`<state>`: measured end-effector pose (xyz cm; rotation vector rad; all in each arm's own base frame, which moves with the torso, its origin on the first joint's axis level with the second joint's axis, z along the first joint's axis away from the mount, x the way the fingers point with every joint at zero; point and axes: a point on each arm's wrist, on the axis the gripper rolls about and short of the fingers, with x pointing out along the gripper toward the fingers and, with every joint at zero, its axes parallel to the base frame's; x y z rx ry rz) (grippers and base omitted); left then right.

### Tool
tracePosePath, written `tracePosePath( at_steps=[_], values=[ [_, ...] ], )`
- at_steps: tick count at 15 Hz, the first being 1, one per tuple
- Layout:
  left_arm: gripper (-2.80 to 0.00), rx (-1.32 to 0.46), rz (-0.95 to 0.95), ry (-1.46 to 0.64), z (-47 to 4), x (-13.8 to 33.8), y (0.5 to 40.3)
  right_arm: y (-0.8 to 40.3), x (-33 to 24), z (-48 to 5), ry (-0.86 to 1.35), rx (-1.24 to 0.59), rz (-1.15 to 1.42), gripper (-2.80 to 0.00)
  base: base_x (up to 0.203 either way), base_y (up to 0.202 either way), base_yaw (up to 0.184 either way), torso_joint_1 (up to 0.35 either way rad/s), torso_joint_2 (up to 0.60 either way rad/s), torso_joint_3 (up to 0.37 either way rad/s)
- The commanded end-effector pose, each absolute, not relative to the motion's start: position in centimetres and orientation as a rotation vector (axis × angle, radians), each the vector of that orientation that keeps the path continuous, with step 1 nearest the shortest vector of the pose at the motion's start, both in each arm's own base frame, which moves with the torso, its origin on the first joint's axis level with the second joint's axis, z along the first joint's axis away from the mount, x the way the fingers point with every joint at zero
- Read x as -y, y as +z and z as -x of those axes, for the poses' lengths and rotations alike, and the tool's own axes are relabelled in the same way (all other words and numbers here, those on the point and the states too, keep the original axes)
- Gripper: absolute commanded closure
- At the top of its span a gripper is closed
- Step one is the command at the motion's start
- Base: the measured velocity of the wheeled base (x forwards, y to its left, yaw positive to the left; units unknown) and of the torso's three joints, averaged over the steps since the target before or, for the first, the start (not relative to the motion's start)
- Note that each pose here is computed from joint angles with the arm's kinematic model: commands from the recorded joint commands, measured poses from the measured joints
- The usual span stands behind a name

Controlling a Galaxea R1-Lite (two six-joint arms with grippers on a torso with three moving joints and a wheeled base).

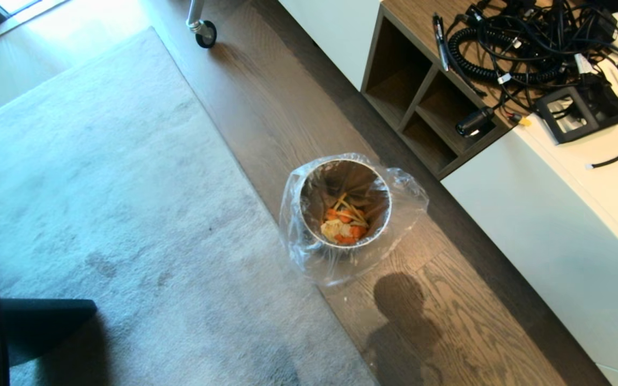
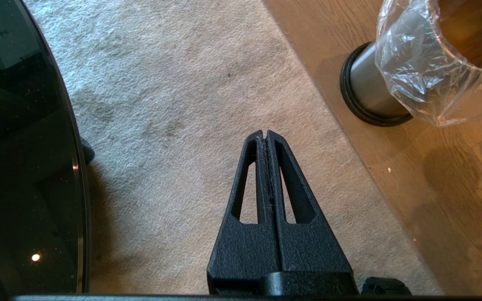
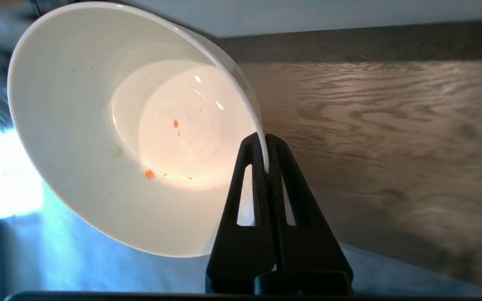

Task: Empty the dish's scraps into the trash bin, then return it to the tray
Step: Put the bowl back to the table

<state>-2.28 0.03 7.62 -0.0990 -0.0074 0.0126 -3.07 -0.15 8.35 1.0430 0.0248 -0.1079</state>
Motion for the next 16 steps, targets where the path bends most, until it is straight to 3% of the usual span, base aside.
tracePosePath(
  at_steps=[1,9,11,16],
  values=[
    [0.0,0.008,0.1,0.013,2.28,-0.03,7.63,8.62,0.15,2.81,-0.065,0.056,-1.536,0.0,0.0,0.0,0.0,0.0,0.0,0.0],
    [0.0,0.008,0.1,0.013,2.28,-0.03,7.63,8.93,0.19,2.65,-0.031,0.119,-1.469,0.0,0.0,0.0,0.0,0.0,0.0,0.0],
    [0.0,0.008,0.1,0.013,2.28,-0.03,7.63,9.03,0.19,2.62,-0.03,0.129,-1.275,0.0,0.0,0.0,0.0,0.0,0.0,0.0],
    [0.0,0.008,0.1,0.013,2.28,-0.03,7.63,8.92,0.17,2.41,-0.056,0.143,-0.442,0.0,0.0,0.0,0.0,0.0,0.0,0.0]
  ],
)
